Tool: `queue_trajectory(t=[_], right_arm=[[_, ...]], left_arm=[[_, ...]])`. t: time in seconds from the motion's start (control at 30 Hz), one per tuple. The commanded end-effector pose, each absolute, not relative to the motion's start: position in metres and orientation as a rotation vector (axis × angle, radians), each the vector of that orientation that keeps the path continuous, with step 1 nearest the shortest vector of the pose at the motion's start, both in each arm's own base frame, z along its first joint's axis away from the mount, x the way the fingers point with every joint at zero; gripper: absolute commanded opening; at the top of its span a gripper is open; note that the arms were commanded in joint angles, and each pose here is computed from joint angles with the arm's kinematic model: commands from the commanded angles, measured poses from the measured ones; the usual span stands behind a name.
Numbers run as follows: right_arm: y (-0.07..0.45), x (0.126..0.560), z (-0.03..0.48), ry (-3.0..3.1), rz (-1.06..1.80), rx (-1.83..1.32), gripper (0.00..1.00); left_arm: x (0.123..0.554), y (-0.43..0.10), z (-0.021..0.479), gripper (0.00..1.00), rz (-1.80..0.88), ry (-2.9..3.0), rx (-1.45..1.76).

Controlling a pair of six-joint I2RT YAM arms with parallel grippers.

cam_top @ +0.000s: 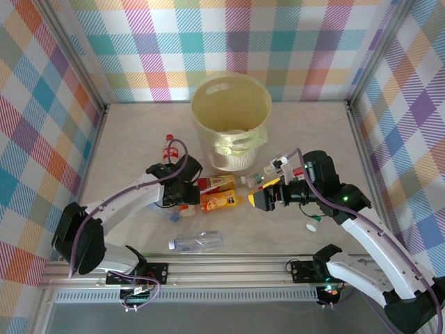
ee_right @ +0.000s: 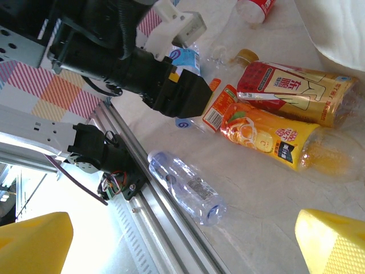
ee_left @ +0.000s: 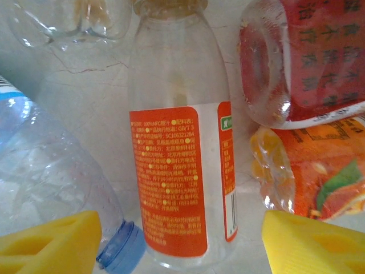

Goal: Put the plastic bottles in the bin

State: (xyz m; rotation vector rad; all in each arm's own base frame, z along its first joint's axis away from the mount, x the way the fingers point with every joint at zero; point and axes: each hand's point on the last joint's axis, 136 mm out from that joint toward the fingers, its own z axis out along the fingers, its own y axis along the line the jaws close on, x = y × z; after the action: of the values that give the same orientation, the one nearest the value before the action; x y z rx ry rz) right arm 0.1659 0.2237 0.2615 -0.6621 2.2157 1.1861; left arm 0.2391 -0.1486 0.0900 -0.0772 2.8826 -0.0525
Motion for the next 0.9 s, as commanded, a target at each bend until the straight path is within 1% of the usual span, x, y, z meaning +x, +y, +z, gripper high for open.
queue_trajectory(t=[0.0,0.3,0.6,0.67,0.8,0.87], right_arm=[[0.227,0.164,0.266,2.181,1.208,-0.683,1.0],[0.226,0.166,0.262,2.202,1.2,-0.667,1.0],[0.226,0.168,0.259,2.217,1.197,-0.657,1.0],[0.227,0.169,0.257,2.221,1.194,-0.655,1.0],[0.227,0.17,0.256,2.228,1.191,-0.65,1.0],[0.227,0.17,0.254,2.231,1.189,-0.649,1.0]], left_arm=[[0.241,-0.154,0.078,0.73,-0.093,2.915,-0.045],[0.243,-0.149,0.055,0.73,-0.044,2.972,-0.049],[0.242,-0.15,0.034,0.71,-0.066,3.008,-0.066],[0.242,-0.151,0.033,0.68,-0.073,3.009,-0.066],[0.243,-0.15,0.029,0.67,-0.067,3.018,-0.074],[0.243,-0.15,0.029,0.64,-0.071,3.013,-0.077]])
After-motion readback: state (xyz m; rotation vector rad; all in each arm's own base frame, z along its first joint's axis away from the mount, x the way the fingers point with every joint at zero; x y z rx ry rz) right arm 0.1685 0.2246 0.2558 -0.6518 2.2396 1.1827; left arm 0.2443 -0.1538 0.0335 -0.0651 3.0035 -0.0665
